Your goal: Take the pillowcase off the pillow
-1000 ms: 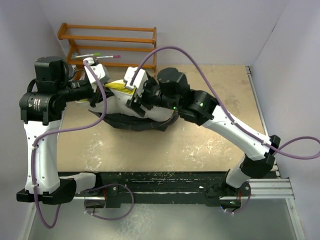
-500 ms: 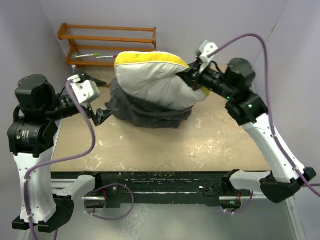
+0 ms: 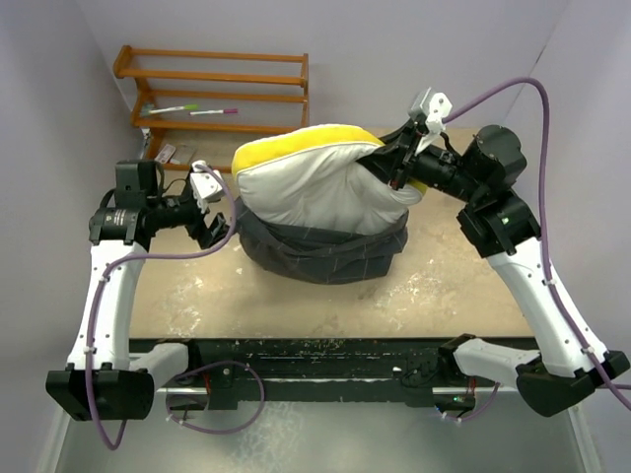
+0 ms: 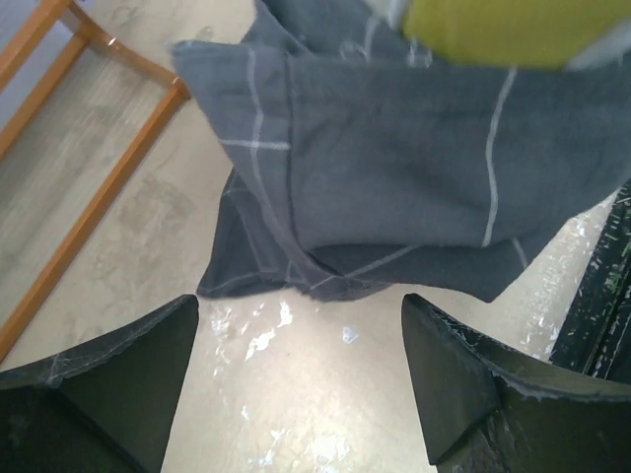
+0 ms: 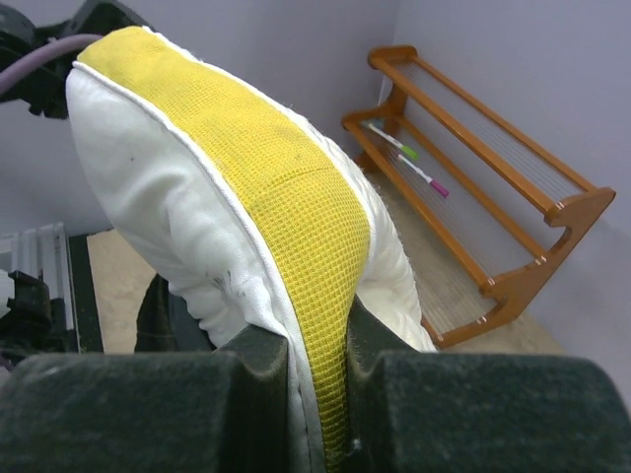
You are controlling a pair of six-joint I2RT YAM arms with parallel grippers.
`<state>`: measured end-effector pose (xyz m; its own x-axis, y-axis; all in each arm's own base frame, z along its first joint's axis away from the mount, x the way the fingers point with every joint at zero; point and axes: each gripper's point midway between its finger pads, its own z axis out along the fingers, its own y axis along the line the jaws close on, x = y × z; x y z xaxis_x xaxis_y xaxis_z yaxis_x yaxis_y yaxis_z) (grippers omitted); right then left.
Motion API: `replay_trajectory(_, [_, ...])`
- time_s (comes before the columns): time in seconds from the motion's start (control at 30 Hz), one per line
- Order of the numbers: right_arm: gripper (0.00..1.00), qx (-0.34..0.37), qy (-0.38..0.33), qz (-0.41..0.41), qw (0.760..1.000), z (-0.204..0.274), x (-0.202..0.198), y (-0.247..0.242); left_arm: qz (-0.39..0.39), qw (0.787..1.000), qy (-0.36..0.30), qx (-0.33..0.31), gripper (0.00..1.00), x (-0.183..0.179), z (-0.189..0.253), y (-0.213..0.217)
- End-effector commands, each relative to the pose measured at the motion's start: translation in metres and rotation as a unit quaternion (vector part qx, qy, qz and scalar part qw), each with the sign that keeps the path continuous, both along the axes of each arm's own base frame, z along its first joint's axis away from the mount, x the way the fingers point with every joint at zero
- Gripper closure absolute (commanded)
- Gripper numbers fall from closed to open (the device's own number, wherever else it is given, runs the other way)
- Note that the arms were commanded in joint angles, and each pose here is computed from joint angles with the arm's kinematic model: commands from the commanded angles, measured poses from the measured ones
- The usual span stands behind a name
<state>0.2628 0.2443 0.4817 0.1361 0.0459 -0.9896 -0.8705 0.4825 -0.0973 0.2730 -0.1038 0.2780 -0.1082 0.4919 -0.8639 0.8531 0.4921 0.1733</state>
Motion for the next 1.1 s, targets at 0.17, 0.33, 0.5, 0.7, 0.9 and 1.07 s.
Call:
replay_trajectory(0.17, [1.0,0.154,-0.1,-0.007,0.983,0.105,-0.019,-0.021,-0.134,0.989,-0.007,-0.057,0.1,-0.048,-0.025,-0.026])
replay_trajectory(0.33, [1.0,0.173,-0.106,0.035,0.979,0.115,-0.031,-0.016,-0.075,0.995,-0.055,-0.029,0.11,-0.026,-0.036,-0.012])
replay_trajectory(0.5, [1.0,0.167,-0.11,0.039,0.979,0.115,-0.035,-0.017,-0.05,0.996,-0.078,0.0,0.49,-0.001,-0.037,0.008])
replay_trajectory(0.7, [1.0,0.168,-0.113,0.025,0.979,0.119,-0.034,-0.025,-0.041,0.997,-0.055,0.036,0.91,0.005,-0.055,0.032])
replay_trajectory(0.9, [1.0,0.214,-0.11,0.018,0.97,0.137,-0.032,-0.032,-0.039,0.997,-0.069,0.016,1.0,-0.007,-0.058,0.025])
replay_trajectory(1.07, [1.0,0.291,-0.124,-0.027,0.948,0.172,-0.031,-0.062,0.031,0.997,-0.045,0.06,1.0,0.011,-0.091,0.05])
